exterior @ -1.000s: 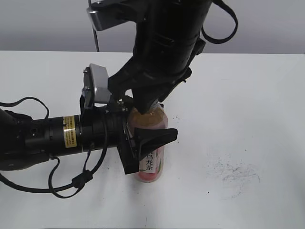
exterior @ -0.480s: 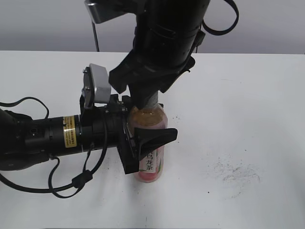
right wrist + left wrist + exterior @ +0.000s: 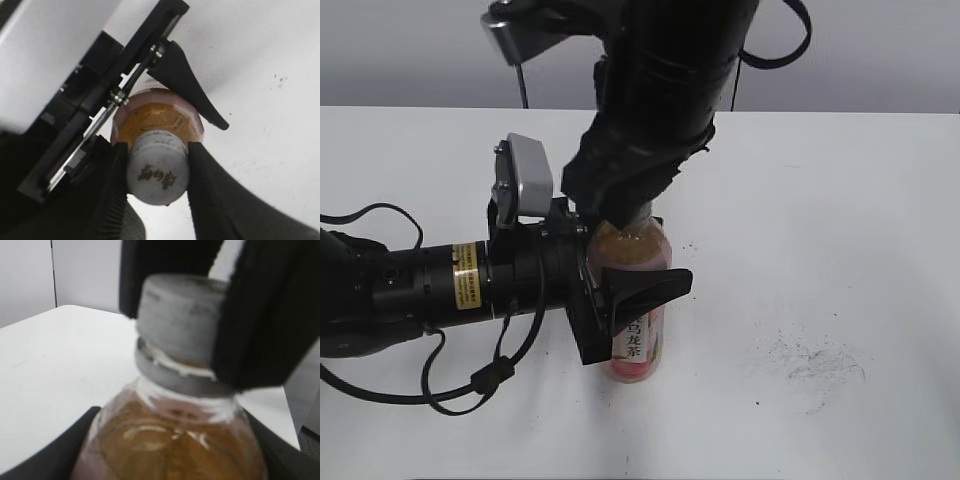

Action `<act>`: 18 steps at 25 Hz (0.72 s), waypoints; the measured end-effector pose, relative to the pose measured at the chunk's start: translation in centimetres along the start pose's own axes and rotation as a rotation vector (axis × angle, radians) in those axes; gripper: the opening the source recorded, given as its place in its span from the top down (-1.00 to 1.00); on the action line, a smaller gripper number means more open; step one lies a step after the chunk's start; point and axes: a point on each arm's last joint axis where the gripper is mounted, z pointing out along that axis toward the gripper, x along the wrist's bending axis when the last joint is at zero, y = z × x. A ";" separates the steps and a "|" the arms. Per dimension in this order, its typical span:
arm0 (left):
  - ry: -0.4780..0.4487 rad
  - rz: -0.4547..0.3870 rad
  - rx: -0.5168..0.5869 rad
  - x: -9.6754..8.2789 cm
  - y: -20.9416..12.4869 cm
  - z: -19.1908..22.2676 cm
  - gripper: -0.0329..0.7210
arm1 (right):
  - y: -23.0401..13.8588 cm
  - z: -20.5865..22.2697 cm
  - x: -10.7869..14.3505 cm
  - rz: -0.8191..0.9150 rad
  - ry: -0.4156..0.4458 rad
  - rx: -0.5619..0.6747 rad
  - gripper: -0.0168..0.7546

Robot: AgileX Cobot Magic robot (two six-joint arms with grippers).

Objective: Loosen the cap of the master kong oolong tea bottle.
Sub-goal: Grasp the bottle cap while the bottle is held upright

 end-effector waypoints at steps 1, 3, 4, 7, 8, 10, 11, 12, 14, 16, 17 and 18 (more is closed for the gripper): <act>0.000 0.000 0.000 0.0 0.0 0.0 -0.27 | 0.0 0.0 0.0 -0.079 0.002 -0.001 0.26; -0.003 0.002 0.001 0.0 0.0 0.0 -0.27 | 0.0 0.0 0.0 -0.258 0.003 -0.001 0.26; -0.003 0.003 0.001 0.0 0.0 0.0 -0.27 | 0.0 0.0 0.0 -0.365 0.004 -0.002 0.26; -0.005 0.007 0.002 0.0 0.0 0.0 -0.27 | 0.0 -0.1 0.1 -0.691 0.007 0.000 0.26; -0.006 0.007 0.002 -0.1 0.0 0.0 -0.27 | 0.0 -0.2 0.1 -0.816 0.006 -0.003 0.26; -0.007 0.011 0.002 -0.1 0.0 0.0 -0.27 | 0.0 -0.2 0.1 -1.058 0.008 -0.003 0.26; -0.008 0.012 0.003 -0.1 0.0 0.0 -0.27 | 0.0 -0.2 0.1 -1.197 0.009 -0.004 0.26; -0.008 0.013 0.003 -0.1 0.0 0.0 -0.27 | 0.0 -0.2 0.1 -1.312 0.010 -0.005 0.26; -0.010 0.013 0.002 -0.1 0.0 0.1 -0.27 | 0.0 -0.2 0.2 -1.573 0.015 -0.015 0.26; -0.010 0.013 0.002 -0.2 0.0 0.1 -0.27 | 0.0 -0.3 0.2 -1.793 0.013 -0.022 0.26; -0.010 0.013 0.002 -0.2 0.0 0.1 -0.27 | 0.0 -0.3 0.3 -1.902 0.012 -0.024 0.26; -0.010 0.013 0.002 -0.1 0.0 0.1 -0.27 | 0.0 -0.3 0.2 -1.998 0.009 -0.025 0.26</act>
